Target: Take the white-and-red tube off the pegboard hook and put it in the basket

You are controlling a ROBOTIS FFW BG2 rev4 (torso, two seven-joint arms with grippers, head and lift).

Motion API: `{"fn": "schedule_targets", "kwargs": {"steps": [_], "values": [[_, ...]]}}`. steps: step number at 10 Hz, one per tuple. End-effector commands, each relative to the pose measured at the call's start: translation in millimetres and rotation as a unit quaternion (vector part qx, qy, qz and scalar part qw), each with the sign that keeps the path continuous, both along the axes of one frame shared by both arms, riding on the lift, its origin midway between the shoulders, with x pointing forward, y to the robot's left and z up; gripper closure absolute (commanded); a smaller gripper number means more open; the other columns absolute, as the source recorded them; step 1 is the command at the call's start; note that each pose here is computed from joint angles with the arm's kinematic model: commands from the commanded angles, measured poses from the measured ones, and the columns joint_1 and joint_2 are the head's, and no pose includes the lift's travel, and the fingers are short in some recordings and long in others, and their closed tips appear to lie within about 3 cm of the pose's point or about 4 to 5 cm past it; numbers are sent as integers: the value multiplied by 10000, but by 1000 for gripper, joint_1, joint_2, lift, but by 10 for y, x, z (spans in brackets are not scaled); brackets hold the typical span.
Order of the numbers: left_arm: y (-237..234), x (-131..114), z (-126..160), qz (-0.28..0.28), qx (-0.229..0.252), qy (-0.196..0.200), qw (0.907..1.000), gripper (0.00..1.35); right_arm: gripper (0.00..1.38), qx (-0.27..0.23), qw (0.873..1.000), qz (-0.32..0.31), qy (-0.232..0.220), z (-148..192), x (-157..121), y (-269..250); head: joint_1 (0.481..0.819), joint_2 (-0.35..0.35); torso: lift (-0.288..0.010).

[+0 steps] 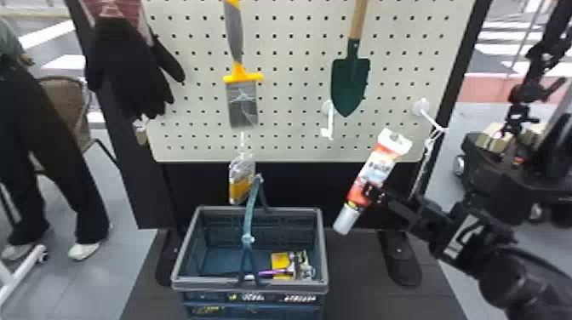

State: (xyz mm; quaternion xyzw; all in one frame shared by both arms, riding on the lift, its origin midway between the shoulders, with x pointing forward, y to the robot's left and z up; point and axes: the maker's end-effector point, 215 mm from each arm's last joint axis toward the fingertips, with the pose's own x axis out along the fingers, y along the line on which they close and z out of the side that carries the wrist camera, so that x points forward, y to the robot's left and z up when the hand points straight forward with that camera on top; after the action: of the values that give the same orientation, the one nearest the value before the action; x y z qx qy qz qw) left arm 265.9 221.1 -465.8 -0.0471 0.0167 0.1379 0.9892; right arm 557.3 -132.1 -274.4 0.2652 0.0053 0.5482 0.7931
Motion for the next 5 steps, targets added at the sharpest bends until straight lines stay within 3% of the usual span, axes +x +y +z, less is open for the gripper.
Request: {"fn": "schedule_targets", "kwargs": {"steps": [1,5], "values": [[-13,13,9,-18,0,-16,10000,470,1004,123,9992,-95,378,-346,21,13,549,0,-100],[-17,23,2,-15,-1,-4,10000,470,1003,401,9966,-205,686,-534,183,93,549,0,-100]]}}
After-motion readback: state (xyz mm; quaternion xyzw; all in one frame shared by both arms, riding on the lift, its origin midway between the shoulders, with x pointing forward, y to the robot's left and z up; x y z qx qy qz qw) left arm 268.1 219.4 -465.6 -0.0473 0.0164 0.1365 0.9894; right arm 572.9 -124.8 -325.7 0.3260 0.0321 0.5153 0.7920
